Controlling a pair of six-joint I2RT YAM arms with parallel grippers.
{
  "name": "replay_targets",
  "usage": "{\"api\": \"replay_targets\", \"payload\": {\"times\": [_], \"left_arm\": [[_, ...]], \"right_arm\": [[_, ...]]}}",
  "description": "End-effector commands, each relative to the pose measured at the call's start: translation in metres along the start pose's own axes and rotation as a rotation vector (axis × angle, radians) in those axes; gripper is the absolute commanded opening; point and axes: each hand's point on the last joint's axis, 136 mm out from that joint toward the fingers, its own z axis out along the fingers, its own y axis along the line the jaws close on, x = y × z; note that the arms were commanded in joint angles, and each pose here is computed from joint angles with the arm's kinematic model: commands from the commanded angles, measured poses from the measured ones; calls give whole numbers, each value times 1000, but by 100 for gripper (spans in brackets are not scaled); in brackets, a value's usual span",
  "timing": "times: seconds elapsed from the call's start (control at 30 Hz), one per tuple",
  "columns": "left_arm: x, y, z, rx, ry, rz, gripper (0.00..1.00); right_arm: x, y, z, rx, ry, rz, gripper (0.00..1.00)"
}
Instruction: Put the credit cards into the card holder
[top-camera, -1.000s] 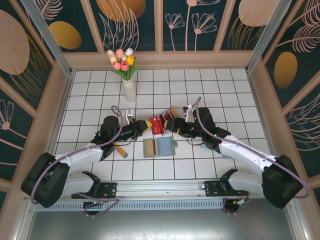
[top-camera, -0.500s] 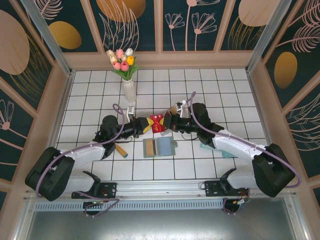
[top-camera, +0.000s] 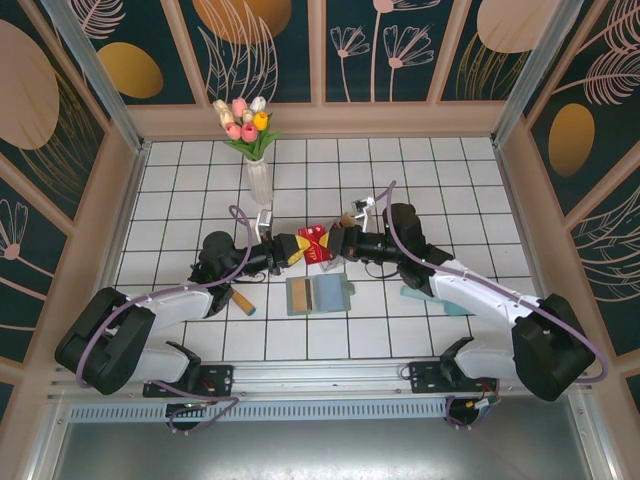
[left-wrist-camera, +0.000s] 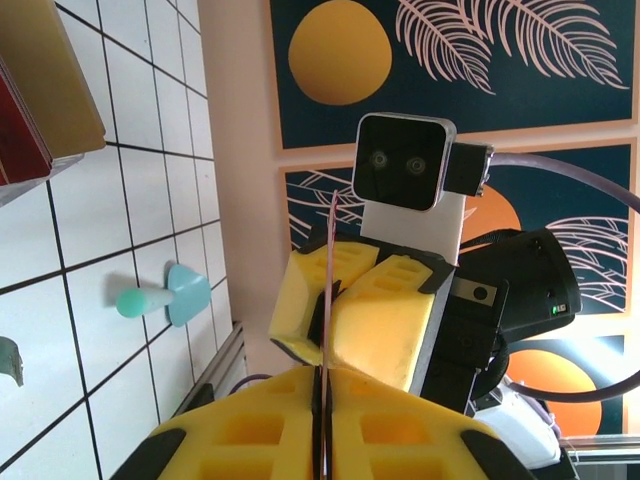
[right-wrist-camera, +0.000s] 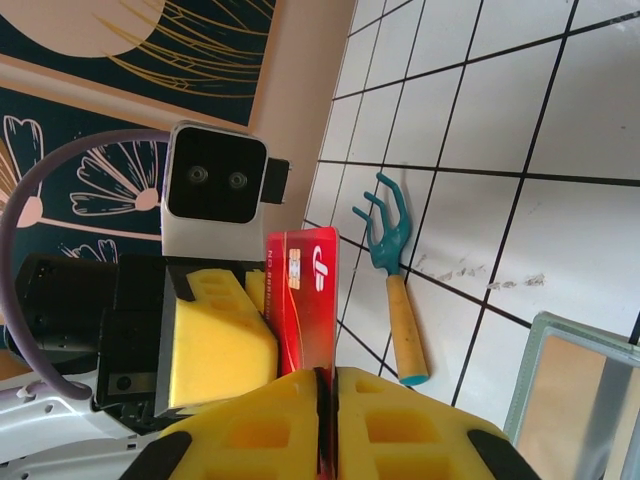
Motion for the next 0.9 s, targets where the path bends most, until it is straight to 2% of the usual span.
{"api": "replay_targets", "payload": {"times": [0.0, 0.6, 0.87], "left_arm": [[8, -44, 0, 132, 46, 123, 13], [10, -50, 0, 150, 56, 139, 12], [7, -39, 2, 111, 42, 126, 15]], "right_arm": [[-4, -21, -7, 90, -32, 24, 9], [-8, -38, -17, 167, -68, 47, 11], [-3, -24, -14, 69, -48, 51, 10]]}}
